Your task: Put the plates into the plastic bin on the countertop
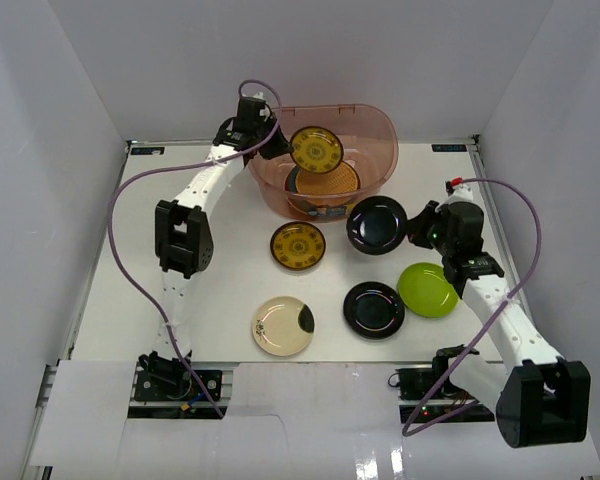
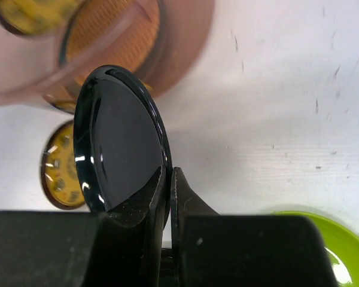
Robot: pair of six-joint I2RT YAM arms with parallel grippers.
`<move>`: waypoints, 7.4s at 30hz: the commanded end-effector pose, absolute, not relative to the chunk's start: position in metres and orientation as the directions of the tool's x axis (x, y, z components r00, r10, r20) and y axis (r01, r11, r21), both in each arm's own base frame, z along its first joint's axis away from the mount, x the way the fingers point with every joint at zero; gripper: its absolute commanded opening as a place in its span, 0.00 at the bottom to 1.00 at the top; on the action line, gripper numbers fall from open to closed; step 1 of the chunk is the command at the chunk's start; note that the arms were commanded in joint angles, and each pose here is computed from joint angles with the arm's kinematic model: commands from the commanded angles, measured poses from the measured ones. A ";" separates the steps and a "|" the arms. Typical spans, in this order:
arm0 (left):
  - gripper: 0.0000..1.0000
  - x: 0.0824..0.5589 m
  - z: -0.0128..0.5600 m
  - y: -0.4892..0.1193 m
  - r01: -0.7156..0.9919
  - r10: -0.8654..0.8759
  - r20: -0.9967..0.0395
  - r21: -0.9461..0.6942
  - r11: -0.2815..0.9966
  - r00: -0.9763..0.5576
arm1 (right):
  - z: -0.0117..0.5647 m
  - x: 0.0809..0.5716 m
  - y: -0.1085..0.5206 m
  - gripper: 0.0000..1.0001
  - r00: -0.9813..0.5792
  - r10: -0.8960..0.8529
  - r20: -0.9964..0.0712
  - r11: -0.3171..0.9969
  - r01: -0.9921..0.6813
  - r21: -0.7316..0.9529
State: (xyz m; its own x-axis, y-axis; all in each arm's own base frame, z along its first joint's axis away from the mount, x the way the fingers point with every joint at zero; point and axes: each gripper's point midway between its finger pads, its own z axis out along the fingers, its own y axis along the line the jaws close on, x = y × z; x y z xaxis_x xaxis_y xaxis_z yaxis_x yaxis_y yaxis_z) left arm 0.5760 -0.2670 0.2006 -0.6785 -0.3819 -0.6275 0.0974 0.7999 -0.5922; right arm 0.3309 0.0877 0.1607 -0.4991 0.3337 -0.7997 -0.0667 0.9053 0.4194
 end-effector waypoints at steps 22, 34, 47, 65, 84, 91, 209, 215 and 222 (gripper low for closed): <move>0.93 0.520 0.359 -0.276 0.350 -0.318 -0.808 -0.522 0.778 -0.496 | 0.300 0.489 0.161 0.08 -0.370 0.287 -0.884 0.890 -0.239 0.389; 0.86 0.335 0.227 -0.181 0.122 -0.336 -0.702 -0.515 0.848 -0.628 | 0.219 0.544 0.222 0.08 -0.497 0.188 -0.847 0.927 -0.197 0.320; 0.82 0.326 0.122 -0.194 0.030 -0.372 -0.559 -0.581 0.813 -0.741 | 0.288 0.472 0.192 0.59 -0.406 0.156 -0.900 0.934 -0.236 0.268; 0.52 0.362 0.043 -0.223 -0.055 -0.432 -0.440 -0.648 0.760 -0.787 | 0.107 0.216 -0.013 0.79 -0.412 0.580 -0.703 0.800 0.454 0.393; 0.00 0.325 0.086 -0.203 -0.015 -0.465 -0.503 -0.667 0.745 -0.728 | 0.006 0.194 -0.026 0.67 -0.388 0.804 -0.451 0.570 0.721 0.395; 0.00 0.281 0.214 -0.217 0.277 -0.395 -0.647 -0.688 0.670 -0.652 | 0.006 0.206 -0.029 0.17 -0.299 0.830 -0.470 0.523 0.711 0.470; 0.00 0.527 0.251 -0.301 0.101 -0.330 -0.668 -0.520 0.848 -0.667 | 0.115 0.196 0.140 0.08 -0.693 0.398 -0.602 0.768 -0.108 0.632; 0.00 0.549 0.202 -0.298 0.065 -0.336 -0.611 -0.538 0.840 -0.717 | 0.159 0.205 0.147 0.08 -0.647 0.395 -0.652 0.748 -0.185 0.637; 0.92 0.548 0.198 -0.309 0.145 -0.291 -0.599 -0.573 0.807 -0.746 | 0.228 0.231 0.144 0.08 -0.535 0.423 -0.731 0.760 -0.229 0.608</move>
